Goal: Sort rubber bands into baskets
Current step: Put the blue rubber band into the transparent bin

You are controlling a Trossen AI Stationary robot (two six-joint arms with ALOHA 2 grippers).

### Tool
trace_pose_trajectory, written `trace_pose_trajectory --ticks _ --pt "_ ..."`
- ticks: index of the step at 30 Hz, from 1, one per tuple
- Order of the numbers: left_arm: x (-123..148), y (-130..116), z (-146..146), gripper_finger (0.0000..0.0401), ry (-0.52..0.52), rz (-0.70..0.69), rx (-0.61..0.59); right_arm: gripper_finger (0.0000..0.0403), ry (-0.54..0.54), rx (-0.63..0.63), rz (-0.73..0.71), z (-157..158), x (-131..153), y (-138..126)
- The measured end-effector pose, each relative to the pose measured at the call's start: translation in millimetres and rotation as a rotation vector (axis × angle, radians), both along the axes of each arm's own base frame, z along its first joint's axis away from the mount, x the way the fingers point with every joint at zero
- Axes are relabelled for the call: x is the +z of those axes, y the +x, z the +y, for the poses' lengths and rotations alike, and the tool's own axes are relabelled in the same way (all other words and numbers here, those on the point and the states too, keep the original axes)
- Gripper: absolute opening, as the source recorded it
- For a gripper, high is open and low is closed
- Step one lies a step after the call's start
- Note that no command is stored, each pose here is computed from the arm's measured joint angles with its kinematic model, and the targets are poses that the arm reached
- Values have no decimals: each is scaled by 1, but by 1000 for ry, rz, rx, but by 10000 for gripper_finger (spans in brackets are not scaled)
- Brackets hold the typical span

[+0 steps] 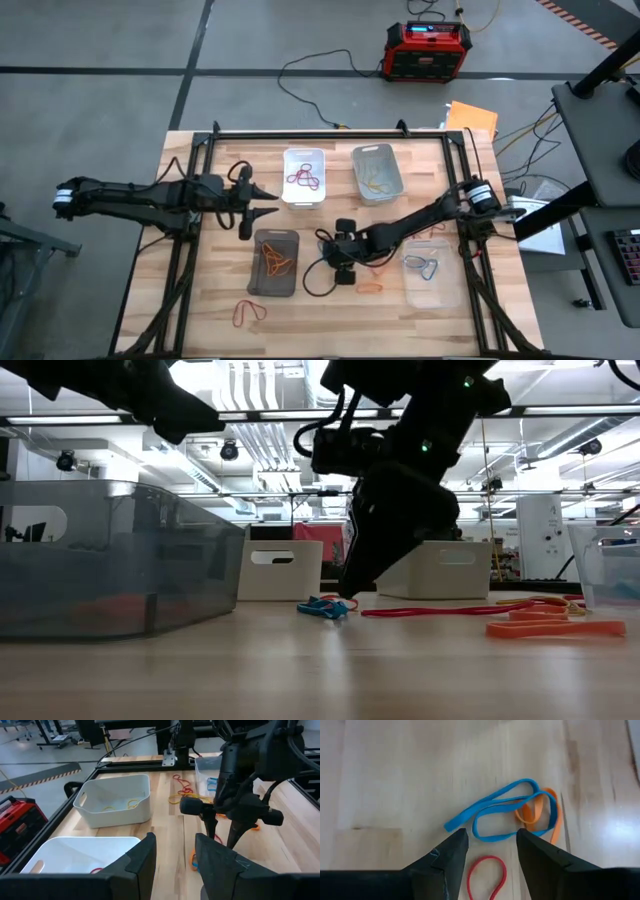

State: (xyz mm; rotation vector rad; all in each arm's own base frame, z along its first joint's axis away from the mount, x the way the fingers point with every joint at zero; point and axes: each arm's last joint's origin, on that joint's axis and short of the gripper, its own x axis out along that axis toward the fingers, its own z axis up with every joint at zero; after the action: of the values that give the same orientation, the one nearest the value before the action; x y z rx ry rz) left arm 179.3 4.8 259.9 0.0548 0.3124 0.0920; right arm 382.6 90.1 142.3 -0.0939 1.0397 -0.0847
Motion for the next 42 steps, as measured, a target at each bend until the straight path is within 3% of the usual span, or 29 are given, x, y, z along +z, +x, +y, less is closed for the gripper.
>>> trace_pose_trajectory --ticks 12,23,42 --pt "-3 4 0 121 -1 14 0 144 -45 74 19 2 -21 6" --pt "-3 4 0 121 -1 16 0 16 -55 86 25 0 -21 7" --pt "-3 4 0 121 -1 16 0 9 -74 106 60 5 34 26"
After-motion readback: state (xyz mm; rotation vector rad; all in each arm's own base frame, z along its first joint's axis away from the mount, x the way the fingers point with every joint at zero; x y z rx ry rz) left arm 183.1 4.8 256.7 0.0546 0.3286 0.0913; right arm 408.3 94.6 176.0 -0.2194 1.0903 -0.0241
